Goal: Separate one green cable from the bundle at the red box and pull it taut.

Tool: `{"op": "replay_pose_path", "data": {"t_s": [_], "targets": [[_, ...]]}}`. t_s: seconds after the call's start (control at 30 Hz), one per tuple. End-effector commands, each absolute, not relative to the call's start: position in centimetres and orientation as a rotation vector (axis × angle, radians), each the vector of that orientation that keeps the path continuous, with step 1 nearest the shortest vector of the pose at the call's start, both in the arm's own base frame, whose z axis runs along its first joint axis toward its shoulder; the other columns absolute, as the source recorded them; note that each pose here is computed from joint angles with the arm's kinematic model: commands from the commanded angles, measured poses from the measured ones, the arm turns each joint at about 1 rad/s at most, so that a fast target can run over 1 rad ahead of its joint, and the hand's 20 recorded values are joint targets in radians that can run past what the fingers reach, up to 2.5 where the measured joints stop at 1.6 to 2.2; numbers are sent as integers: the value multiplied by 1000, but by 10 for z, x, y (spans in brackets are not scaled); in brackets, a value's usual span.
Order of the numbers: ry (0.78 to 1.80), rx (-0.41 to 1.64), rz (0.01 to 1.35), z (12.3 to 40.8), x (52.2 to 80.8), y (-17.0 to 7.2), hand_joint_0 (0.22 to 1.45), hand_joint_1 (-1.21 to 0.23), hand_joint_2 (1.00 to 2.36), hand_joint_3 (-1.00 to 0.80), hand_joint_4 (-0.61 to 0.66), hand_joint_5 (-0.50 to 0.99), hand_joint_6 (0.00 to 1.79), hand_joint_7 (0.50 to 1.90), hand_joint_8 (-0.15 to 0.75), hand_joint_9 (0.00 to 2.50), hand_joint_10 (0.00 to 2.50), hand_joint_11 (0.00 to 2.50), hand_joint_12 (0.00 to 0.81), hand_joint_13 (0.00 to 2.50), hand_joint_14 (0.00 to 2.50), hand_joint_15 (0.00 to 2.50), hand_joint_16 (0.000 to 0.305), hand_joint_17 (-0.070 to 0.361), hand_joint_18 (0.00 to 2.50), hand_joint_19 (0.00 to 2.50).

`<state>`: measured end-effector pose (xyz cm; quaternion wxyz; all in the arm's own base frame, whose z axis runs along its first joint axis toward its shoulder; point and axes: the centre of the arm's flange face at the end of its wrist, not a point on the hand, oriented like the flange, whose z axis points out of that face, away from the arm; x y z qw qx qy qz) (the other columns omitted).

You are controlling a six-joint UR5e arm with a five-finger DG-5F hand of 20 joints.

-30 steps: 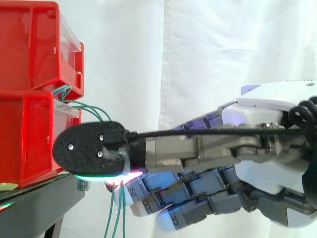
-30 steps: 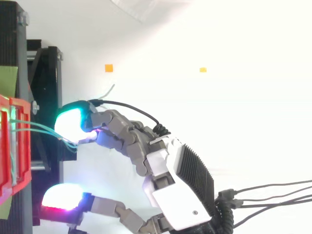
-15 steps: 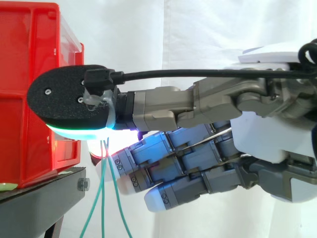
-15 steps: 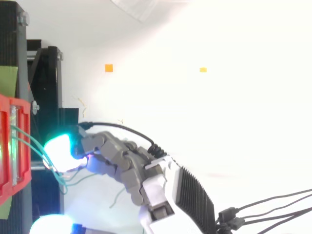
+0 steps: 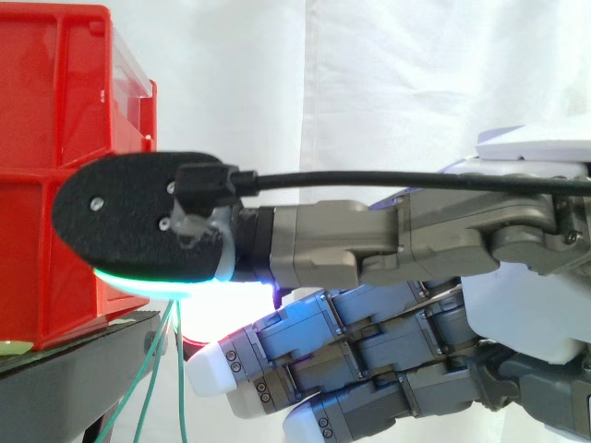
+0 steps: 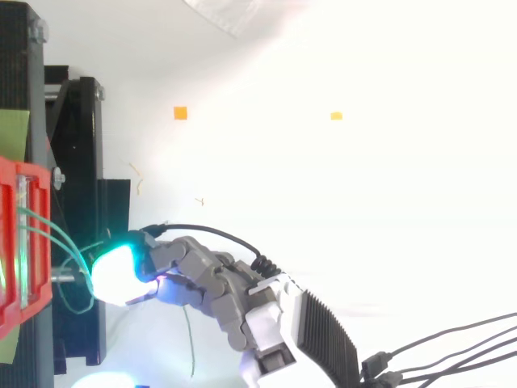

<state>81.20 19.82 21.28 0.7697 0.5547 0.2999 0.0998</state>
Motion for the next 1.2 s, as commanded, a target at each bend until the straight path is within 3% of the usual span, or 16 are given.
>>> {"op": "replay_pose_path", "data": {"t_s": [0.0,0.17,0.43,0.7,0.97,1.17], "targets": [[643,1202,214,209,812,191,469,-843,1000,-500,444,-82,505,1018,325,775,19,523,398,544,17,485,67,150,515,622],[677,1120,177,202,812,177,450,-780,1000,-500,412,-90,504,908,335,781,18,517,410,547,17,489,69,155,529,624],[710,1078,138,169,802,148,441,-755,1000,-500,390,-96,504,885,340,777,17,514,415,551,17,486,70,158,536,630],[680,1080,139,171,805,130,435,-747,1000,-500,388,-101,504,863,343,772,16,510,420,552,16,483,71,159,543,619],[672,1097,124,213,827,139,435,-752,1000,-500,396,-102,504,866,342,768,16,505,419,549,16,482,71,159,543,617],[673,1105,135,166,842,151,435,-751,1000,-500,407,-100,504,875,344,774,18,508,419,547,16,488,71,159,541,617]]}}
